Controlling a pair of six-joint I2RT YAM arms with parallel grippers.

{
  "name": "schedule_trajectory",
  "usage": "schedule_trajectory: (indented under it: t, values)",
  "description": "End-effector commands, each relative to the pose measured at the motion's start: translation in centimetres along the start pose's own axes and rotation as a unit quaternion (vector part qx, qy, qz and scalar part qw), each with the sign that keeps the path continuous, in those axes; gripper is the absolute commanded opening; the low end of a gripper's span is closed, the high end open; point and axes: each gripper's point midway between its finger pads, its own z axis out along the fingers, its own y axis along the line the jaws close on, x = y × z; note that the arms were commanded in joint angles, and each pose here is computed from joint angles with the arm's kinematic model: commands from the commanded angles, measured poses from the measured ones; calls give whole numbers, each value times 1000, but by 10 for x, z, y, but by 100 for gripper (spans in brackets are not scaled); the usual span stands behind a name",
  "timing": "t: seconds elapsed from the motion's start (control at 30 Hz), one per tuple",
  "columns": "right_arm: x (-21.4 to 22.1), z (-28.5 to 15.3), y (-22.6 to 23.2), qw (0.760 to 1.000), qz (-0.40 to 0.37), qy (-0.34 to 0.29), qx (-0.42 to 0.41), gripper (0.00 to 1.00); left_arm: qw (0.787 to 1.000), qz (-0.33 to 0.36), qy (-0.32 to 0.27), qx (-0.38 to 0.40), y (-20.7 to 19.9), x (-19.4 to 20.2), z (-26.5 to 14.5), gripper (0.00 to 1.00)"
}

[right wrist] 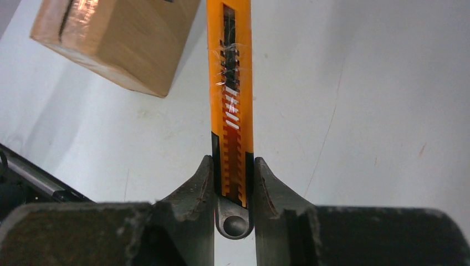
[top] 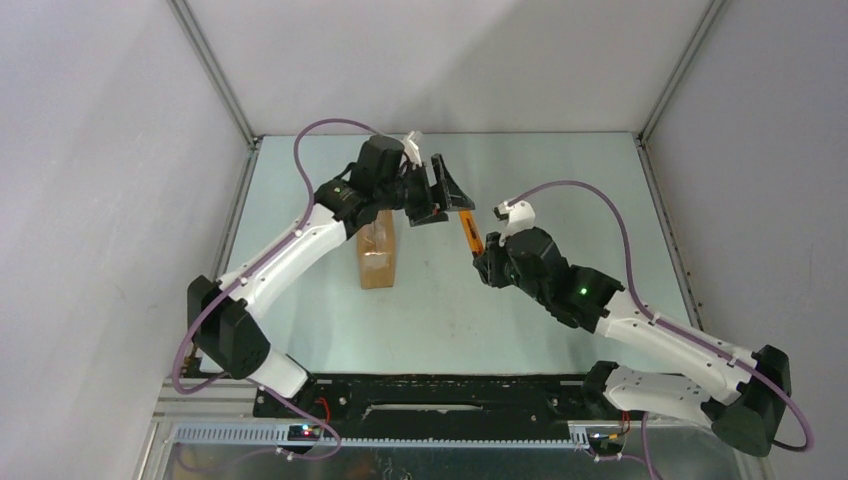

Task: Unpack the express box
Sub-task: Pick up the knife from the center of the board, then cut the express box at the center of the board.

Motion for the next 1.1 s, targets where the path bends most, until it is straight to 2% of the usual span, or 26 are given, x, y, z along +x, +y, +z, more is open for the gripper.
schedule_trajectory:
  t: [0.0,0.27,0.37,0.5,0.6,0.63,0.67,0.73,0.77,0.8,0.87,1.07]
  values:
    - [-29,-21,18,998,-49,-23,-35,0,998,31,15,52,-31,-3,-13,79]
    - [-49,-33,32,994,-96,-38,-35,0,999,28,19,35,-24,-1,-12,68]
    - [-53,-36,34,993,-109,-43,-33,0,999,22,17,33,-22,-3,-12,60]
    - [-56,-37,32,991,-122,-42,-27,0,999,15,20,48,-26,-1,-13,42]
    - [-59,-37,36,991,-126,-38,-31,0,998,14,29,52,-26,3,-11,4]
    - [-63,-37,37,991,-126,-37,-32,6,998,11,33,58,-26,4,-11,1]
    - [-66,-37,38,991,-124,-36,-34,21,997,5,35,66,-27,5,-10,0]
    - [-74,-41,41,992,-107,-38,-49,63,995,-12,27,92,-30,2,-12,0]
    - [-77,-43,41,993,-90,-41,-61,78,993,-27,16,113,-34,-2,-16,0]
    - [-83,-45,37,995,-65,-43,-69,86,989,-44,0,139,-39,-9,-20,0]
    - [-91,-50,37,994,-11,-40,-106,92,975,-72,-46,204,-56,-27,-38,0]
    - [-108,-64,51,972,103,-54,-204,93,934,-126,-132,306,-73,-47,-74,0]
